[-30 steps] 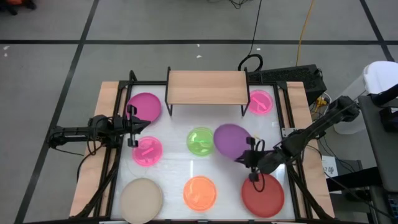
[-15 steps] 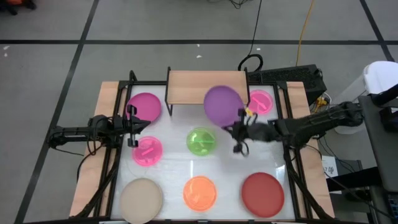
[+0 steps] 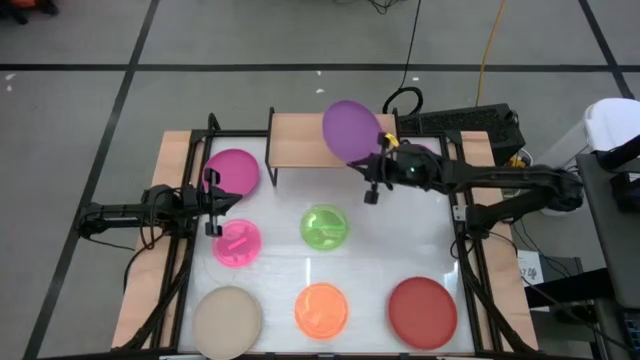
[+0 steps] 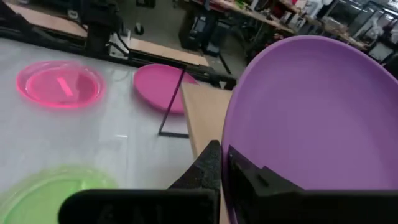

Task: Place and stack plates onto a shelf
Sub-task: Put the violet plate on the shelf, then stack the pink plate on top of the violet plate on the shelf

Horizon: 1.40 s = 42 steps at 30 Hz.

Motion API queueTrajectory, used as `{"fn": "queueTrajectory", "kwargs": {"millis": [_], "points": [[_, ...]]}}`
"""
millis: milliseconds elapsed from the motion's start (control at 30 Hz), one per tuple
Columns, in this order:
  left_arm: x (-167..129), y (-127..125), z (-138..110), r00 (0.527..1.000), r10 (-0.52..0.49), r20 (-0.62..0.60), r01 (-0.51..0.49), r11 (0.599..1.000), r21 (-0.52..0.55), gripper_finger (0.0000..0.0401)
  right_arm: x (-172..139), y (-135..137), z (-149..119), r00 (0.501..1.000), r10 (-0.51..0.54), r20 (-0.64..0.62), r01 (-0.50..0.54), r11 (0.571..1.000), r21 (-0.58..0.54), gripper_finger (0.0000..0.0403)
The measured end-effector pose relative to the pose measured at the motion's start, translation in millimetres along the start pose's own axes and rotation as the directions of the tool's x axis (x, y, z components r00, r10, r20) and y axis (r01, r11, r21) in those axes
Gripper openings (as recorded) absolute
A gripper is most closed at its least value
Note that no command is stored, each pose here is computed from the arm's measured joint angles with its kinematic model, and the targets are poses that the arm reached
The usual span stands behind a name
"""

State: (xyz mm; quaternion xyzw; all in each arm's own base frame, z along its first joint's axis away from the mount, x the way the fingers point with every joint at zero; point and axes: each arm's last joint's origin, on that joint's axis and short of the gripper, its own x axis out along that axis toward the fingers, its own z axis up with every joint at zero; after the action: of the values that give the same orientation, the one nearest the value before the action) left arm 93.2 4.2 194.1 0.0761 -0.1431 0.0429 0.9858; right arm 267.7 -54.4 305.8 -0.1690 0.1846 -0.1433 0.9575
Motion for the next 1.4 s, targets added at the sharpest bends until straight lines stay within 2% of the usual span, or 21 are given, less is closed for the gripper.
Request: {"fn": "queueTrajectory", "kwargs": {"millis": [167,267,533,733,900,1400], "points": [[0,0,0,1.0,0.0,0.0,0.0,1.0,0.0,0.0015,30,-5,26,0.998,0.04,-0.054,-0.043,0.997,-0.058,0.0],[0,0,0,1.0,0.0,0.0,0.0,1.0,0.0,0.0015,53,-5,33,0.993,0.053,-0.103,-0.062,0.994,-0.086,0.0],[0,0,0,1.0,0.0,0.0,0.0,1.0,0.0,0.0015,120,-1,9,0.978,0.046,-0.202,-0.076,0.987,-0.141,0.0],[0,0,0,1.0,0.0,0.0,0.0,1.0,0.0,0.0015,153,-10,-4,0.982,0.024,-0.185,-0.039,0.996,-0.079,0.0],[0,0,0,1.0,-0.001,0.0,0.001,1.0,0.0,0.0015,165,-11,-17,0.977,0.018,-0.211,-0.032,0.997,-0.065,0.0001],[0,0,0,1.0,0.0,0.0,0.0,1.0,0.0,0.0015,165,-11,-15,0.981,0.018,-0.194,-0.025,0.999,-0.037,0.0059]]}}
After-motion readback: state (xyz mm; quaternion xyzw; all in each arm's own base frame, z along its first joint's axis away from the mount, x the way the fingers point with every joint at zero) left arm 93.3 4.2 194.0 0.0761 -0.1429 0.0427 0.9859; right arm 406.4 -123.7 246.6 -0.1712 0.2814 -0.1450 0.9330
